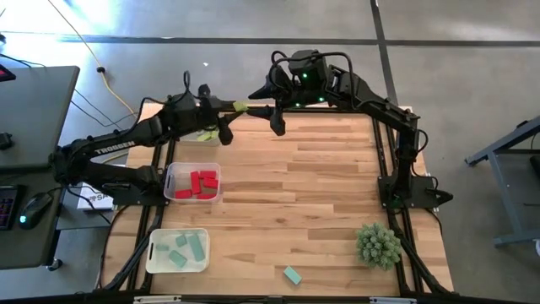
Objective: Sort & place blocks by color
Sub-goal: Put the light green block into the gray bin
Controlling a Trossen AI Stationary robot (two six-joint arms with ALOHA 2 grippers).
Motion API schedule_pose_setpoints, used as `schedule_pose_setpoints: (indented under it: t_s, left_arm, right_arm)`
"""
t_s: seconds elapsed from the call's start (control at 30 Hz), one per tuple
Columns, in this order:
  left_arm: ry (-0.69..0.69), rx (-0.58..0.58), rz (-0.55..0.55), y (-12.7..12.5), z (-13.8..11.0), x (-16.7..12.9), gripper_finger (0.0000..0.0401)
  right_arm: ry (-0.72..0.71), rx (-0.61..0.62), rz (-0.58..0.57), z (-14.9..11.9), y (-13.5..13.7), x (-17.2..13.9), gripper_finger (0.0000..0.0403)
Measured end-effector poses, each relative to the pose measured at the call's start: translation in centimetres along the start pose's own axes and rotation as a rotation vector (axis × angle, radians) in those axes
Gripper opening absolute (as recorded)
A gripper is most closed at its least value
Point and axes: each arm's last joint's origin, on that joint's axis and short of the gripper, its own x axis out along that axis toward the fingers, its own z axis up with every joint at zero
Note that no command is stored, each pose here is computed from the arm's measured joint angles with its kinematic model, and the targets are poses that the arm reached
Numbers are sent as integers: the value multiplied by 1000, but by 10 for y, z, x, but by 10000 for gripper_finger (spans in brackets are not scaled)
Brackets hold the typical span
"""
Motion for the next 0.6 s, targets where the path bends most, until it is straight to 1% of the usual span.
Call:
schedule_pose_setpoints:
  t_s: [0.17, 0.37, 0.5, 0.6]
  left_arm:
    - [183, -65, 106, 11, -18, 0, 105]
    - [357, -115, 175, 26, -37, -3, 106]
    - [500, -135, 210, 36, -53, -4, 106]
    - [604, -147, 233, 42, -64, -3, 110]
  right_arm:
    - [15, 30, 2, -1, 0, -1, 216]
    - [21, 33, 3, -2, 1, -1, 216]
    - [22, 35, 3, -2, 1, -1, 216]
    - [23, 58, 3, -2, 1, -1, 216]
